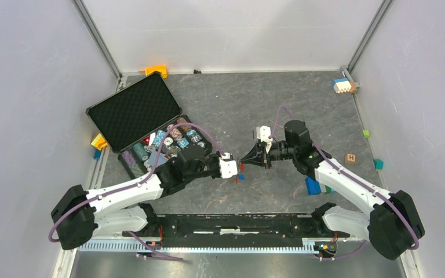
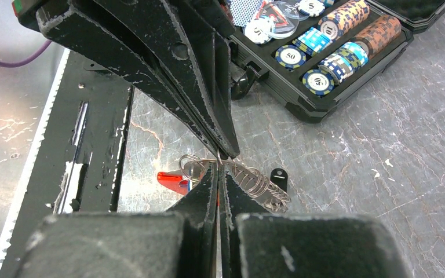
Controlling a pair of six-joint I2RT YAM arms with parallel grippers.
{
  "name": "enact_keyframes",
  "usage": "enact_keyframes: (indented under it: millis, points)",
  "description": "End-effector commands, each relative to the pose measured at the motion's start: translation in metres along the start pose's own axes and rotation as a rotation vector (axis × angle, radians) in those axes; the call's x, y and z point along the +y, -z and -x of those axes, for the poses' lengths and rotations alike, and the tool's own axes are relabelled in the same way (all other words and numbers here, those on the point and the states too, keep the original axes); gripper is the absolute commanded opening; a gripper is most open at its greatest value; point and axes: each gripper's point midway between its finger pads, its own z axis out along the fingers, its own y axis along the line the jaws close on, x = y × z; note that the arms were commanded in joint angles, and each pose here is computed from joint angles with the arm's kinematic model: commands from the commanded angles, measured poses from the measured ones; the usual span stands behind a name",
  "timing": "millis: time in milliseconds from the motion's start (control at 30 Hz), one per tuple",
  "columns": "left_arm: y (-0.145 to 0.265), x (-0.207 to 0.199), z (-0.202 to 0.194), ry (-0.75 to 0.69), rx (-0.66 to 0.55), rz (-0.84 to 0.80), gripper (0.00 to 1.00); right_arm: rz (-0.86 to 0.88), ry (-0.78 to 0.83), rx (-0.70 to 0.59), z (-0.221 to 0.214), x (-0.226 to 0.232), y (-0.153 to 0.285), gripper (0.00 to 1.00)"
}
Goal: Put the keys on the keyring
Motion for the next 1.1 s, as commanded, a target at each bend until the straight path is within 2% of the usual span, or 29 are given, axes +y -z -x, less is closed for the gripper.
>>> enact_keyframes:
  millis: [0,1067]
  points:
    - [-0.002,0.005,0.024,0.018,-0.071,-0.006,0.02,-0.017,0.022,-0.019,0.007,-0.006,-0.002,0.00]
    - [-0.002,0.004,0.027,0.043,-0.079,-0.015,0.02,-0.060,0.014,0.039,-0.009,-0.012,-0.006,0.00]
